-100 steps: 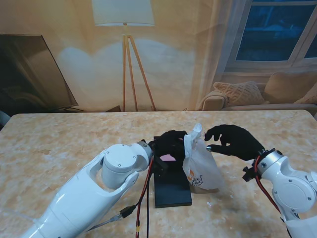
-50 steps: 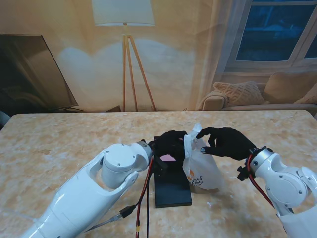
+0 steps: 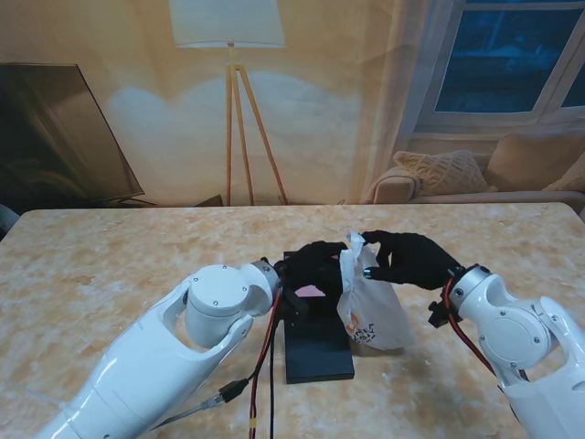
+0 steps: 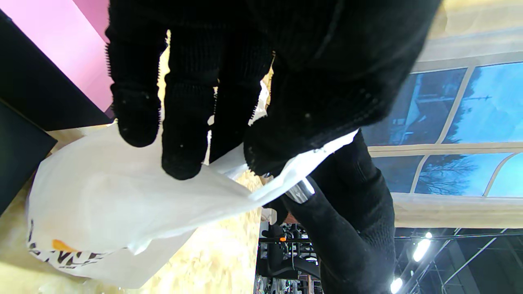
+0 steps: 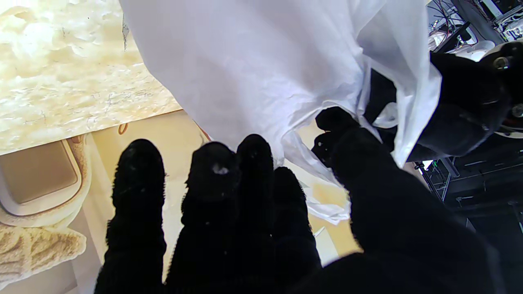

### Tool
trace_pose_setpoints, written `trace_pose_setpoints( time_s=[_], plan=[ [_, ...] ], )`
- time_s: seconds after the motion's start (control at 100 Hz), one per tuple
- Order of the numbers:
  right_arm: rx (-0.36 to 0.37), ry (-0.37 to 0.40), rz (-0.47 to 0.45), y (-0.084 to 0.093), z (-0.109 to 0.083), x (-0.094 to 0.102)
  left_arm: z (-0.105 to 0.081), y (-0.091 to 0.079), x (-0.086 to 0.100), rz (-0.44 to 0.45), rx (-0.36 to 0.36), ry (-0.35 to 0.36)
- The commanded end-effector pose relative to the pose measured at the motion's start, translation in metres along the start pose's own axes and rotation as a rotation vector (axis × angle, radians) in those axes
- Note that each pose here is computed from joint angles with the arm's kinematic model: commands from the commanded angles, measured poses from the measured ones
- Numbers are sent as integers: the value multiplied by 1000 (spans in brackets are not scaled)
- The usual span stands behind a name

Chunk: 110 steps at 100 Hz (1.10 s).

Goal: Pack mini donuts into a plastic bag, tie the opening and put the bag into the gift box

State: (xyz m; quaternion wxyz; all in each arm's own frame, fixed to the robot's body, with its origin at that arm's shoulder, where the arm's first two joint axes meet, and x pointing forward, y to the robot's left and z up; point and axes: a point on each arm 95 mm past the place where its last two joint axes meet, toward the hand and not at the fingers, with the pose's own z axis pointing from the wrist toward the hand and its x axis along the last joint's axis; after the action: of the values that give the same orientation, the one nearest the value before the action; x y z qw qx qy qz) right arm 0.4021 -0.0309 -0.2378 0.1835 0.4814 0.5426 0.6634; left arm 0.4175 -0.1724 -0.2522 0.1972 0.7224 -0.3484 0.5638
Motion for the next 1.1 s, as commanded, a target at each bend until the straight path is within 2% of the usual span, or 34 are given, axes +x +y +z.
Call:
trace_pose_setpoints(
  time_s=[0.0,0.37,0.63,0.94,1.09],
  plan=[
    [25,-2,15,-5,2,1,-1,2,3,-5,-17,11],
    [40,-21,62,-7,13,-2,-2,3,2,-14,-24,5],
    [17,-49,156,-6,18,-3,-1,3,1,-16,-23,-1],
    [46,-68,277,-5,17,-5,-1,3,1,-8,-23,-2],
    [59,-63,283,-5,16,-6,-1,3,1,-8,-22,-3]
  ],
)
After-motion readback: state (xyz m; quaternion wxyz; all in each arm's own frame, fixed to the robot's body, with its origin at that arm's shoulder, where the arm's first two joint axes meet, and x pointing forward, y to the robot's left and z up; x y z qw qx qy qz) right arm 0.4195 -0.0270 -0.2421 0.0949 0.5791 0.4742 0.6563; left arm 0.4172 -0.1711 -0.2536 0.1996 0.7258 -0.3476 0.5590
